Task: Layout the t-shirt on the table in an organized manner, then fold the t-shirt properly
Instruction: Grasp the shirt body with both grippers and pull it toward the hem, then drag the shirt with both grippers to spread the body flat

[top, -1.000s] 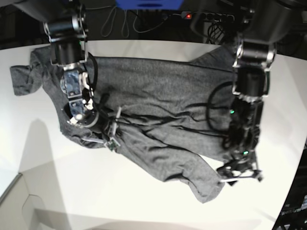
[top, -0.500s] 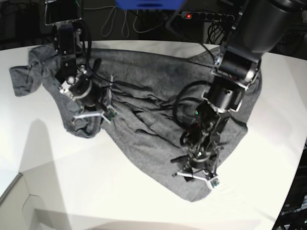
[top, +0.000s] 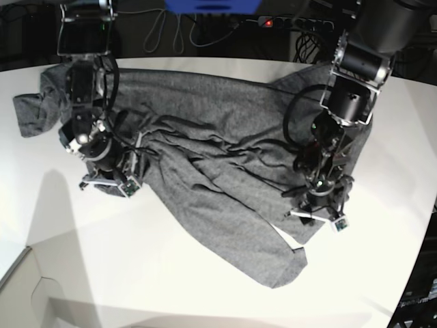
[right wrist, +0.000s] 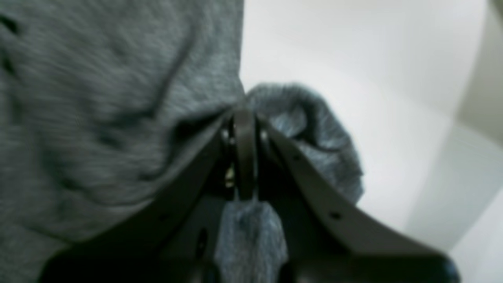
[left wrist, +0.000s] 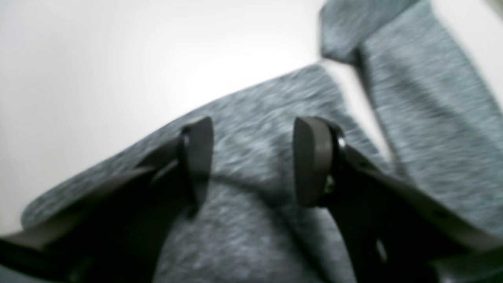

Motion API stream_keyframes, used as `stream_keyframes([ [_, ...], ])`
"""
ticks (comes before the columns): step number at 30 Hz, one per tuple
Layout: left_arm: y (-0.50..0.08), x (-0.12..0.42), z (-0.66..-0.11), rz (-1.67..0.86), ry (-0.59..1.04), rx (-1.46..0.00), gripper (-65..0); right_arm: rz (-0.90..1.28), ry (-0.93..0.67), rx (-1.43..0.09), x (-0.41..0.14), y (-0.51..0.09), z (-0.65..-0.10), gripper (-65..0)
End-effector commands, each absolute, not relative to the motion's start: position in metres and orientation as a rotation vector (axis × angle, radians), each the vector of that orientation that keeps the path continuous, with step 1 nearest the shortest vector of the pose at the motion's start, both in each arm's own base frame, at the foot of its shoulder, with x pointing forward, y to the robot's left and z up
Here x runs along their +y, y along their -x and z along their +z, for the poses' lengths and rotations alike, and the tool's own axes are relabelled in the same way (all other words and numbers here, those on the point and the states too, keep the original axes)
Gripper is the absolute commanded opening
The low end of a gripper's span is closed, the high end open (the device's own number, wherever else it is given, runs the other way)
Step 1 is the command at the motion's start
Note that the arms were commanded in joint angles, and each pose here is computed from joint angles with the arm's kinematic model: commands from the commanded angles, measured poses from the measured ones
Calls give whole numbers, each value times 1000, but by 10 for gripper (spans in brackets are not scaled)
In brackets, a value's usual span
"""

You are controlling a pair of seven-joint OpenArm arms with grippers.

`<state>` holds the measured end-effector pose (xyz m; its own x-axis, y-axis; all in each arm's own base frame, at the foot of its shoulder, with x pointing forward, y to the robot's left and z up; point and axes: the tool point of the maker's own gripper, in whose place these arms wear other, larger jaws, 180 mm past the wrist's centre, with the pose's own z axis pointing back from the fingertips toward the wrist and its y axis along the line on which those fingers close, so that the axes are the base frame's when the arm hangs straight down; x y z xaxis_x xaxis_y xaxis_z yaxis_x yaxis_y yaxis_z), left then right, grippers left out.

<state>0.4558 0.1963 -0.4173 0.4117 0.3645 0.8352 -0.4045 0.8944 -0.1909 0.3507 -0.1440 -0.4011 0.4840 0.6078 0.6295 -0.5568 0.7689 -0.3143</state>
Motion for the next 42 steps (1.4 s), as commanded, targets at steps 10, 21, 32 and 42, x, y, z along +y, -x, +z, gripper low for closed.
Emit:
stream_keyframes([
  [10, -445, 242, -435, 486, -210, -1069, -328, 705, 60, -923, -125, -367, -366, -650],
  [21, -437, 289, -430, 493, -307, -1082, -328, 764, -42, -847, -85, -383, -395, -650],
  [32, -458, 255, -413, 490, -222, -1139, -328, 617, 30, -798, -156, -453, -409, -650],
  [42, -474, 252, -393, 499, -204, -1183, -328, 403, 127, -1165, -189, -546, -336, -650],
])
